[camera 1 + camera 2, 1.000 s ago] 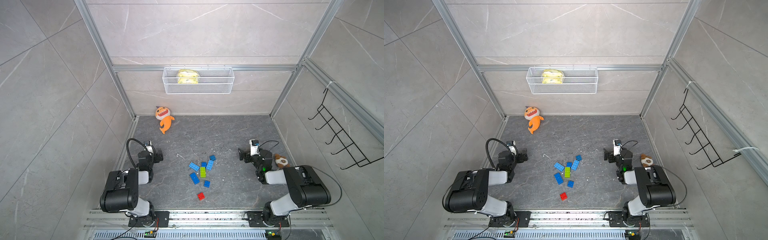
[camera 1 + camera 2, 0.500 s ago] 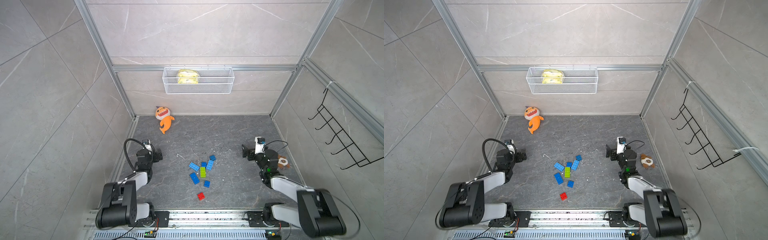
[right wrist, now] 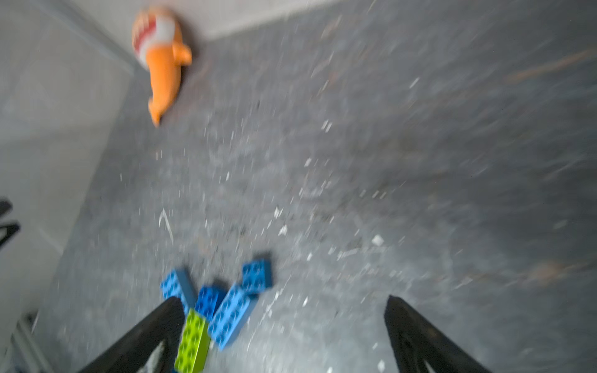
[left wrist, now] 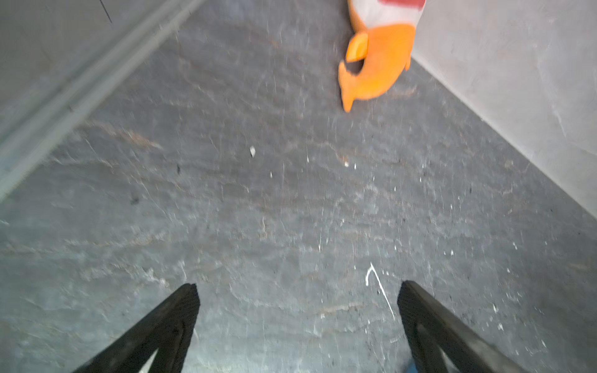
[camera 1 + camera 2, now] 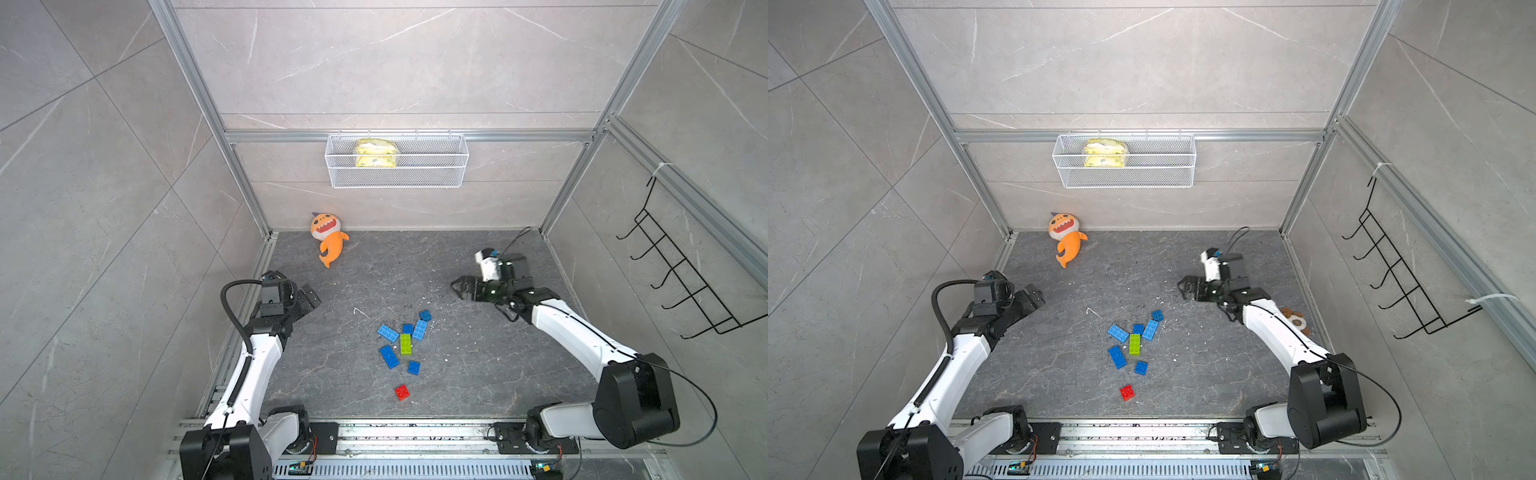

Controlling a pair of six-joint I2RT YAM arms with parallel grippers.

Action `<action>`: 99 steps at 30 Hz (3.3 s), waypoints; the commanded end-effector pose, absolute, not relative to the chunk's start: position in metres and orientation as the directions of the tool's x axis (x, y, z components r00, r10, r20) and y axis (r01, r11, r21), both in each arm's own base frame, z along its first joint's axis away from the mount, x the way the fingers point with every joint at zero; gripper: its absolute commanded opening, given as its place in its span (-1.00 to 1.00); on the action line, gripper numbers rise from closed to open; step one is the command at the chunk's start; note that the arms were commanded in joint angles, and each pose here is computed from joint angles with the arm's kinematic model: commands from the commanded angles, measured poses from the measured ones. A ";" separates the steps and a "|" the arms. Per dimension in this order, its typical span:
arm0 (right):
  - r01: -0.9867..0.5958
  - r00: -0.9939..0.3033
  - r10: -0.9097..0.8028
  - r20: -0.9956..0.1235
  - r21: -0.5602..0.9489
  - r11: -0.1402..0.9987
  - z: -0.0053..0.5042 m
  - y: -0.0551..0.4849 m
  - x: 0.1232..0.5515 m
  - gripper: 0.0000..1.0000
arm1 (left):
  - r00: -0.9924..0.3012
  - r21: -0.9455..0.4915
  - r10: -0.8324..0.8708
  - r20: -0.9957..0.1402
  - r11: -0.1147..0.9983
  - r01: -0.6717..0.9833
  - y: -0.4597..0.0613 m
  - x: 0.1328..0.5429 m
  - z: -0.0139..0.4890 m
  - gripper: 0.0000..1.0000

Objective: Assemble a heart with lego
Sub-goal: Pick up the lego brick from the center of the board.

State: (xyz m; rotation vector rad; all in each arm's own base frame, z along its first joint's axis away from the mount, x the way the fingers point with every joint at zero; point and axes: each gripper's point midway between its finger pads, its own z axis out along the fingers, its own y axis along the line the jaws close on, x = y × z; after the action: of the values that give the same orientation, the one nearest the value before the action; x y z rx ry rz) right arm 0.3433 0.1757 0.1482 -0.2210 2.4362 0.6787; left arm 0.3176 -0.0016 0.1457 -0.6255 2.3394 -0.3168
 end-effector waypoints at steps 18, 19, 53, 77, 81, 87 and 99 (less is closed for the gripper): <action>-0.547 -0.821 -0.489 -0.296 0.160 0.821 0.083 0.312 0.233 0.48 | -0.909 -0.273 -0.299 -0.291 0.936 -0.220 -0.052 0.257 0.128 1.00; -0.543 -0.823 -0.488 -0.291 0.151 0.826 0.081 0.313 0.234 0.47 | -0.904 -0.279 -0.302 -0.303 0.935 -0.219 -0.052 0.257 0.130 1.00; -0.395 -0.899 -0.374 -0.226 0.054 0.917 0.031 0.324 0.255 0.09 | -0.883 -0.288 -0.326 -0.337 0.929 -0.233 -0.051 0.247 0.133 1.00; -0.398 -0.897 -0.382 -0.222 0.033 0.917 0.027 0.330 0.262 0.00 | -0.879 -0.302 -0.325 -0.350 0.927 -0.223 -0.053 0.247 0.136 1.00; -0.401 -0.893 -0.386 -0.230 0.018 0.916 0.028 0.330 0.266 -0.09 | -0.878 -0.302 -0.325 -0.351 0.927 -0.222 -0.053 0.247 0.137 0.99; -0.408 -0.888 -0.396 -0.234 0.003 0.913 0.031 0.328 0.267 -0.38 | -0.878 -0.302 -0.324 -0.353 0.927 -0.221 -0.053 0.247 0.137 1.00; -0.461 -0.828 -0.407 -0.385 0.055 0.886 0.120 0.291 0.304 -0.47 | -0.881 -0.304 -0.322 -0.347 0.927 -0.219 -0.054 0.247 0.136 1.00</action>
State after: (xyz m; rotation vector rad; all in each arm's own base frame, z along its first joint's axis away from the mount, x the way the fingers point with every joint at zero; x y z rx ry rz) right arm 0.2867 0.3124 0.0792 -0.6192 2.7606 0.1886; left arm 0.2510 -0.0511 0.1355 -0.4116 2.6815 -0.3469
